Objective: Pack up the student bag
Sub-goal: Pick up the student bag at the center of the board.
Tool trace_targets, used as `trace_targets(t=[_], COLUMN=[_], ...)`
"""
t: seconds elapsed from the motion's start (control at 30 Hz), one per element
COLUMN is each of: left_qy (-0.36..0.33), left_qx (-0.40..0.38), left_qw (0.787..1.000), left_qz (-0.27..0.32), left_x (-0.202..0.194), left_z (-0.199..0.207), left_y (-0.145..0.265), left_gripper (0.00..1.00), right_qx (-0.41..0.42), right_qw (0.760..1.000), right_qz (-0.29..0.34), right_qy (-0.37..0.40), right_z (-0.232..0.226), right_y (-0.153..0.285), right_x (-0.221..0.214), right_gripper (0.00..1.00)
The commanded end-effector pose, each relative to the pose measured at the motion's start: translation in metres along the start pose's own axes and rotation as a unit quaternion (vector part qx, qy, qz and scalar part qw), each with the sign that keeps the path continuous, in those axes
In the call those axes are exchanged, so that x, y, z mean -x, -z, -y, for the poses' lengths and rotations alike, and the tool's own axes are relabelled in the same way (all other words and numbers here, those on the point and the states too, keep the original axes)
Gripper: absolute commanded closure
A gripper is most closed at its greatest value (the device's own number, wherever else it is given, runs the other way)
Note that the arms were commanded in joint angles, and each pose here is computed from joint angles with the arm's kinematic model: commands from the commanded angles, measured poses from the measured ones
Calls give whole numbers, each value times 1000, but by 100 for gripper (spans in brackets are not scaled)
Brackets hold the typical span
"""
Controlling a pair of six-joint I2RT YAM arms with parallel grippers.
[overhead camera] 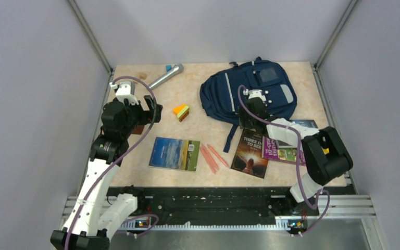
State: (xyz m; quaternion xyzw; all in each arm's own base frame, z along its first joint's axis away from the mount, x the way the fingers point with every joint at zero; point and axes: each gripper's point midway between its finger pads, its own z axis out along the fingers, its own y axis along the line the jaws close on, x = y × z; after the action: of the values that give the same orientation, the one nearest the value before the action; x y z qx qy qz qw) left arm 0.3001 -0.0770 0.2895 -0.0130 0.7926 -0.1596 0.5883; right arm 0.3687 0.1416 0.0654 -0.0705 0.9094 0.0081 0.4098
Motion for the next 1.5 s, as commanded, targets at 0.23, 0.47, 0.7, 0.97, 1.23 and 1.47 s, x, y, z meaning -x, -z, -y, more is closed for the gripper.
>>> trace_targets(t=[0.23, 0.47, 0.7, 0.97, 1.23, 1.47], left_qy=[4, -5, -17, -53, -111, -192], left_qx=[-14, 9, -16, -97, -167, -247], left_qw=[1000, 1000, 999, 993, 978, 946], left_qz=[14, 20, 47, 27, -51, -79], left_x=[7, 3, 11, -5, -41, -69], left_z=[6, -4, 5, 39, 92, 133], left_y=[6, 12, 24, 15, -12, -34], left_gripper=[5, 5, 5, 8, 10, 11], right_qx=[-104, -144, -67, 70, 141, 179], right_qw=[994, 989, 994, 985, 972, 962], right_qz=[4, 4, 80, 155, 188, 204], right_qy=[16, 30, 12, 8, -1, -5], right_z=[28, 41, 20, -23, -44, -52], right_y=[-25, -17, 17, 56, 84, 108], right_x=[10, 26, 80, 132, 151, 153], right_gripper=[47, 94, 100, 100, 100, 100])
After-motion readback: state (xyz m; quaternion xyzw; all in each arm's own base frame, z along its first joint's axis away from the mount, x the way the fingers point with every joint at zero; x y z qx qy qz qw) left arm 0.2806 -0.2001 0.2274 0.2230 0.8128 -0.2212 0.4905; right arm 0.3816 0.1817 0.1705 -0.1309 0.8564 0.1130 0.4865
